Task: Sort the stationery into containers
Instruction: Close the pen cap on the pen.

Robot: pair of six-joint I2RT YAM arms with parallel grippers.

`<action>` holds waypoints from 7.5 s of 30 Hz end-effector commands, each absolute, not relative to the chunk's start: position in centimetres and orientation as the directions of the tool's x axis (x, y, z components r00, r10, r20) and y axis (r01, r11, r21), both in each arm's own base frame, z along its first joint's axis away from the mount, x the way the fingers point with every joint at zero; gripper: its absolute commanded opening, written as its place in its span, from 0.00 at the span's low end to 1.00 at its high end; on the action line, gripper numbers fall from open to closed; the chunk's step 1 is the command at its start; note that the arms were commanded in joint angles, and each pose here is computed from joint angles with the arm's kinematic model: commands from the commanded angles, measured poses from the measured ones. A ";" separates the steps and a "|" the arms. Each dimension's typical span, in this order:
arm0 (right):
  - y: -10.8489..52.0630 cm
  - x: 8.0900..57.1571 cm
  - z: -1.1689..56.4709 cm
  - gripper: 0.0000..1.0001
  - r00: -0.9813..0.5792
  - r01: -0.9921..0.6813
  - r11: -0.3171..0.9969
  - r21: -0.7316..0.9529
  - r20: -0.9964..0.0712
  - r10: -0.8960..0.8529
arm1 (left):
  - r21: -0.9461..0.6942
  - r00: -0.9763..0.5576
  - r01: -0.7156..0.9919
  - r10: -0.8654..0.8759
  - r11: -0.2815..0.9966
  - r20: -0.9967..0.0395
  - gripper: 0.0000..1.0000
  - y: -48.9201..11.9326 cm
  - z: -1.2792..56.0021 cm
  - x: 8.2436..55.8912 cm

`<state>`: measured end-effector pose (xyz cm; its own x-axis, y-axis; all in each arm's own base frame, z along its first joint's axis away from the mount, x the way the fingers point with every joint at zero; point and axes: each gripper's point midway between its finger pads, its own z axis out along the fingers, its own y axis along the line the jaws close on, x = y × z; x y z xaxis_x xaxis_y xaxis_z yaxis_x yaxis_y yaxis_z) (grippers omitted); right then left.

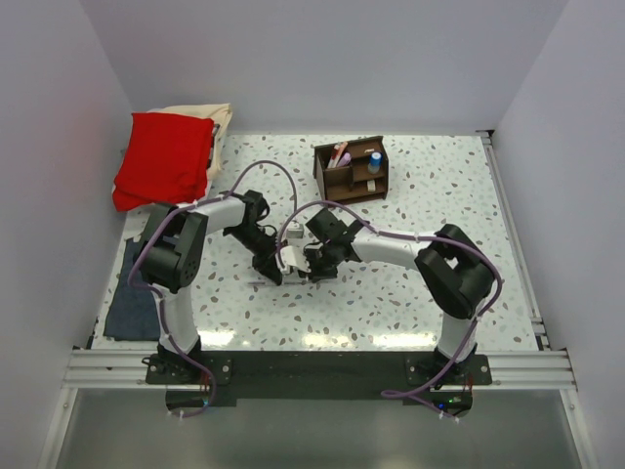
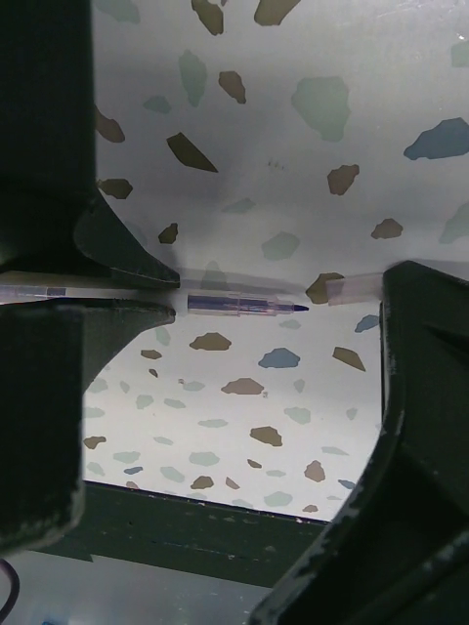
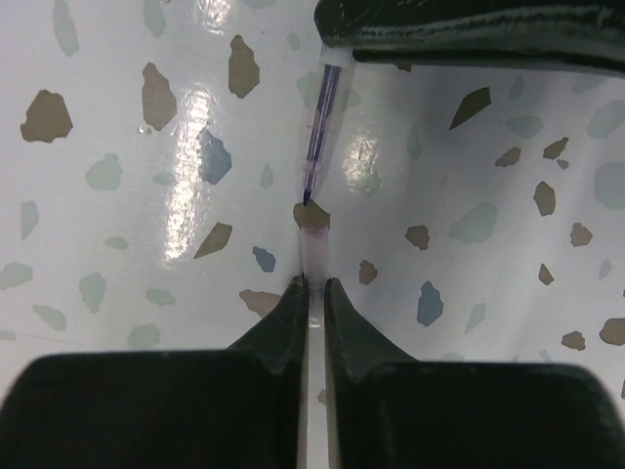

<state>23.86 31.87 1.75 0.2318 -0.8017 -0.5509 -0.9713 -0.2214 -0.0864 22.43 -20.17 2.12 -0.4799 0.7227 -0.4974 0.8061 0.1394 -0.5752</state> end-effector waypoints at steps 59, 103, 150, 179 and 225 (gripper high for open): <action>35.2 25.3 3.5 0.00 0.073 -0.995 -0.098 0.003 -0.639 -0.766 | -0.614 -0.551 0.775 0.638 0.152 -0.537 0.00 -25.2 1.7 26.3; 33.7 26.9 1.9 0.00 0.037 -0.996 0.017 -0.090 -0.570 -0.821 | -0.262 -0.389 0.915 0.841 0.307 -0.375 0.35 -16.1 -3.2 22.3; 32.5 26.8 6.1 0.00 0.031 -0.981 0.099 -0.169 -0.635 -0.772 | -0.572 -0.460 0.779 0.854 0.257 -0.242 0.35 -16.9 -4.7 18.9; 30.6 23.2 6.1 0.29 0.037 -0.999 -0.015 -0.038 -0.668 -0.743 | -0.621 -0.569 0.704 0.797 0.345 -0.202 0.00 -17.3 -5.5 18.6; 34.9 19.3 1.1 0.34 0.110 -0.947 -0.278 0.161 -0.649 -0.753 | -0.758 -0.687 0.586 0.671 0.286 -0.277 0.00 -20.1 -4.4 21.2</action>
<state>19.09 34.00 1.90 0.0676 -0.7502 -0.6578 -0.9479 -0.2540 0.1923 16.67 -21.22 0.91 -0.8002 0.5981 -0.0435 0.2823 0.3116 -0.9073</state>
